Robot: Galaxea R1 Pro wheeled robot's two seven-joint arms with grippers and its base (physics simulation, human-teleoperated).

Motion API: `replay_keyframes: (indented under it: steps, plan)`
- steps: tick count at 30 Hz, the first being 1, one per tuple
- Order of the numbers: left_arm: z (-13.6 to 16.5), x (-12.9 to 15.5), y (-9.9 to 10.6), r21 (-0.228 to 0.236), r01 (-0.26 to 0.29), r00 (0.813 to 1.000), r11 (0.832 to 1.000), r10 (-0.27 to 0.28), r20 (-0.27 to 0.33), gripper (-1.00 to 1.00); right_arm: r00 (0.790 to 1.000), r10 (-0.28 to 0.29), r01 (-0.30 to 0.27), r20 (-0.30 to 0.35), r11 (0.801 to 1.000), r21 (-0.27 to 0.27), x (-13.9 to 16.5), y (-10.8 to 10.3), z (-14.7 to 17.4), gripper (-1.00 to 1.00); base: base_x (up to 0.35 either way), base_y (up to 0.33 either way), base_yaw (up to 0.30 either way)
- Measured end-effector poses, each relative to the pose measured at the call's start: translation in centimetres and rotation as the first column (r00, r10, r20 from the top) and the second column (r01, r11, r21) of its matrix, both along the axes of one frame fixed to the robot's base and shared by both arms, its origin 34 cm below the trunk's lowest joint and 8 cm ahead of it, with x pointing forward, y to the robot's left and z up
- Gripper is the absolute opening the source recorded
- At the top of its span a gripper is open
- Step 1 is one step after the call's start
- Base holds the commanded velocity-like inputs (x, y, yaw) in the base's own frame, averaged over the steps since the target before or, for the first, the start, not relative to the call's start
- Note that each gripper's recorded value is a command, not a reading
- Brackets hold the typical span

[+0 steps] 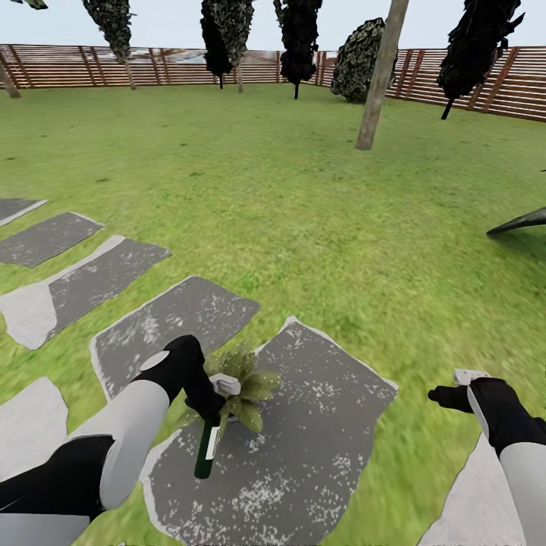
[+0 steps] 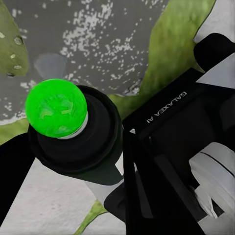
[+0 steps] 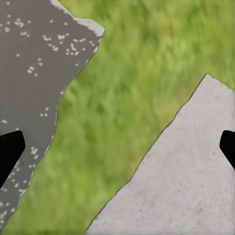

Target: Pick up the pesticide atomizer in the garden and spray insectifuge to fully cover both potted plants in the garden.

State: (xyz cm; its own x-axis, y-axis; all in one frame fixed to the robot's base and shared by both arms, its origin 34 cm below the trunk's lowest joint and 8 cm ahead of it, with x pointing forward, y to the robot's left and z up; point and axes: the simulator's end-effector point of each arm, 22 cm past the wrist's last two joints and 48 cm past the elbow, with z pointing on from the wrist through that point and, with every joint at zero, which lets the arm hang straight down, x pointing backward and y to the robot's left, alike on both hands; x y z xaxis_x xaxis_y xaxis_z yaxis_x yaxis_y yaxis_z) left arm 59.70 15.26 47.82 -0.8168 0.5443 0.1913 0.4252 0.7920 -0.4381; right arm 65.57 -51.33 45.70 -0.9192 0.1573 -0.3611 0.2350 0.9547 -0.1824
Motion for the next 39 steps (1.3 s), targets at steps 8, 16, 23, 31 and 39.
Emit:
replay_keyframes:
  steps: [8,16,23,31,39]
  plan:
    - [-0.1,-0.1,0.0,0.000,-0.001,1.000,1.000,0.001,-0.003,-1.00,1.000,0.001,-0.001,-0.001,1.000,0.000,0.0,0.0,0.0,1.00,-0.268,-0.173,0.000]
    - [-0.1,-0.1,0.1,0.000,-0.001,1.000,1.000,0.001,-0.002,-1.00,1.000,0.001,-0.001,-0.001,1.000,-0.001,0.0,0.0,0.0,1.00,-0.231,-0.132,0.015]
    - [0.0,-0.1,0.1,0.001,-0.001,1.000,1.000,0.001,-0.001,-1.00,1.000,0.000,0.000,-0.001,1.000,-0.001,0.0,0.0,0.0,1.00,-0.017,-0.009,0.218]
    - [-0.1,-0.2,0.0,0.001,0.001,1.000,1.000,-0.001,-0.003,-1.00,1.000,0.001,-0.001,-0.002,1.000,-0.001,-0.1,0.0,0.0,1.00,0.000,0.000,0.245]
    - [0.0,-0.3,-1.0,-0.010,0.013,1.000,1.000,-0.013,-0.002,-1.00,1.000,0.004,-0.004,-0.002,1.000,0.000,0.0,0.1,0.0,1.00,0.000,0.000,0.026]
